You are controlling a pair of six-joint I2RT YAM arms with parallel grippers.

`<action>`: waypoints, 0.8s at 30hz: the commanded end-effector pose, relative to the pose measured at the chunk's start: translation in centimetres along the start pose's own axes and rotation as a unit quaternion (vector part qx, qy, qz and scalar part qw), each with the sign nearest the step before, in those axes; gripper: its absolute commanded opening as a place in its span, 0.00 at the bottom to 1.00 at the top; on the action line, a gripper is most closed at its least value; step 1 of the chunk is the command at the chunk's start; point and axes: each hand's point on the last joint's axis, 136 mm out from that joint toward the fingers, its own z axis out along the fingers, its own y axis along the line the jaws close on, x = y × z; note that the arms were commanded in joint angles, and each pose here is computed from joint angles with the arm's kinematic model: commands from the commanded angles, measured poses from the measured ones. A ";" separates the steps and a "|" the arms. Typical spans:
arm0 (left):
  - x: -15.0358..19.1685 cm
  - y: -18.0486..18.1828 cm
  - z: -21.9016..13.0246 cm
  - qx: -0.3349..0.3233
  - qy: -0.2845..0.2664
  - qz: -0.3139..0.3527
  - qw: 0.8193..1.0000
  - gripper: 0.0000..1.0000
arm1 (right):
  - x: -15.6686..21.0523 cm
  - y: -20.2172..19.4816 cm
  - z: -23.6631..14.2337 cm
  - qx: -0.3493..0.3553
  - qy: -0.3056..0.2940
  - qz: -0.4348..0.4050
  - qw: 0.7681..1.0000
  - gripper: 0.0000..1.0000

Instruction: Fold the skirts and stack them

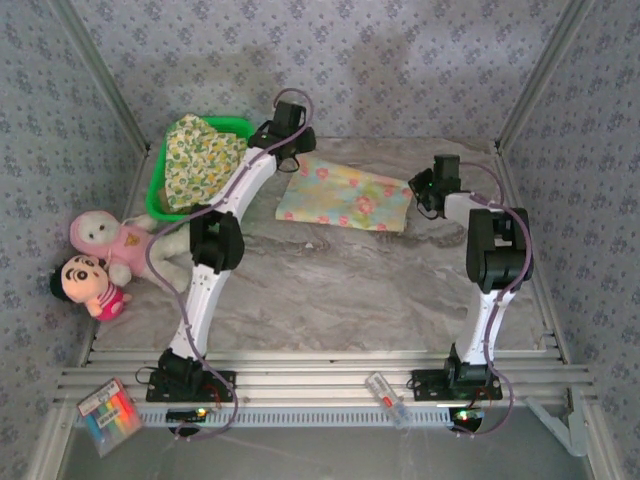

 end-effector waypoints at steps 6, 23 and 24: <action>0.8 -1.7 -2.8 0.047 0.063 -0.008 0.997 0.92 | -0.1 2.7 -3.3 -0.001 -0.017 -0.075 0.997 0.82; 14.2 -1.5 -0.7 0.105 0.187 -0.098 0.972 1.00 | 12.5 1.9 -0.4 0.000 0.177 -0.164 0.970 1.00; 15.0 -1.1 -0.8 0.103 0.193 -0.103 0.970 1.00 | 13.0 1.5 -0.4 0.001 0.190 -0.168 0.967 1.00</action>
